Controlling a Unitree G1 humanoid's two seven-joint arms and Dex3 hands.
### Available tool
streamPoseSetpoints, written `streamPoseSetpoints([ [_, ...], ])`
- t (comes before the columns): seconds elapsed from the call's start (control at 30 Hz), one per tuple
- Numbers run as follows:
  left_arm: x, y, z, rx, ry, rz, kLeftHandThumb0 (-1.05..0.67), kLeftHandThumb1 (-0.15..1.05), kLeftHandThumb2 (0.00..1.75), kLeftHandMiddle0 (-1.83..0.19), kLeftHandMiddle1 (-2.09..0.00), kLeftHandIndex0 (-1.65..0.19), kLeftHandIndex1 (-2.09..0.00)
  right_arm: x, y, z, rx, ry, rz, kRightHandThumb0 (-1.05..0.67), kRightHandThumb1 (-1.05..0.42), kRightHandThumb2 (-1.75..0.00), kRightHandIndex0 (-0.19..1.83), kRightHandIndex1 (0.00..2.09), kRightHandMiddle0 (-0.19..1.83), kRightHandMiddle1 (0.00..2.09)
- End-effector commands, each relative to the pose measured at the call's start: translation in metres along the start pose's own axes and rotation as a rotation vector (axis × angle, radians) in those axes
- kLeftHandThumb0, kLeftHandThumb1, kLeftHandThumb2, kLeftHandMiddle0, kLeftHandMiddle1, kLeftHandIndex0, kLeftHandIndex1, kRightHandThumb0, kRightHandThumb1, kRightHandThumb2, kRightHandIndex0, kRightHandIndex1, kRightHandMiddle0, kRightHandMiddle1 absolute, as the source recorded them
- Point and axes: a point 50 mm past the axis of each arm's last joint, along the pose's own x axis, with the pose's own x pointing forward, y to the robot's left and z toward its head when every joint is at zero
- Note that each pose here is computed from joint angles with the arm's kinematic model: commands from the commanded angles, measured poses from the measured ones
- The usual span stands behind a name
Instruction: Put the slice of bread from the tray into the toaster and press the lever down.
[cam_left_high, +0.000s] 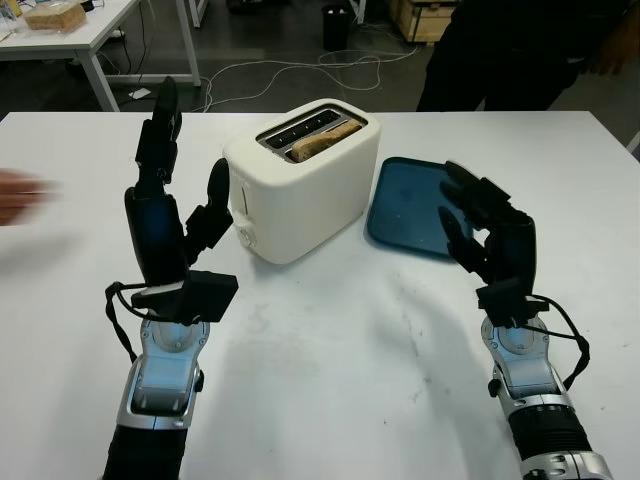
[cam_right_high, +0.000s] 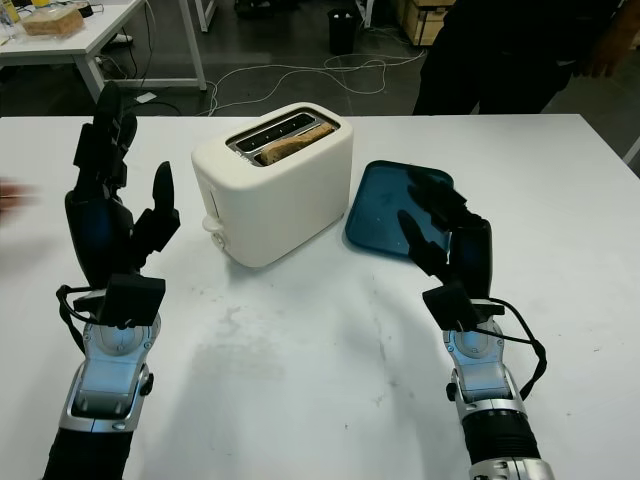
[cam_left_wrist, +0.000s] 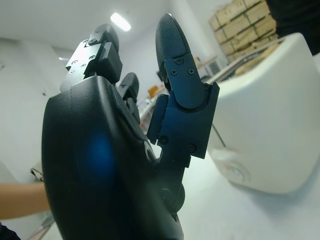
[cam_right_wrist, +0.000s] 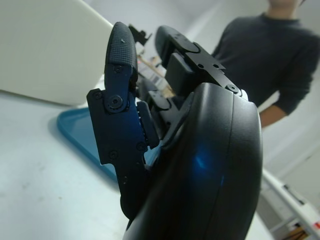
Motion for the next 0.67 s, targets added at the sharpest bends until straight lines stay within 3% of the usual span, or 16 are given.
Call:
streamPoseSetpoints([
  [0.0, -0.007, 0.000, -0.006, 0.024, 0.057, 0.014, -0.57, 0.92, 0.66, -0.04, -0.46, -0.22, -0.04, 0.002, 0.001, 0.002, 0.031, 0.004, -0.025, -0.59, -0.92, -0.42, 0.47, 0.00, 0.45, 0.01],
  [0.23, -0.029, -0.007, -0.024, 0.008, 0.218, 0.084, -0.44, 0.92, 0.56, -0.35, -0.62, -0.41, -0.12, 0.002, 0.005, 0.001, 0.051, 0.019, -0.058, -0.57, -0.92, -0.42, 0.51, 0.02, 0.48, 0.02],
  [0.63, -0.031, -0.012, -0.032, 0.011, 0.233, 0.108, -0.48, 0.92, 0.50, -0.42, -0.68, -0.51, -0.13, 0.002, 0.005, 0.003, 0.051, 0.010, -0.061, -0.57, -0.92, -0.41, 0.51, 0.01, 0.50, 0.01],
])
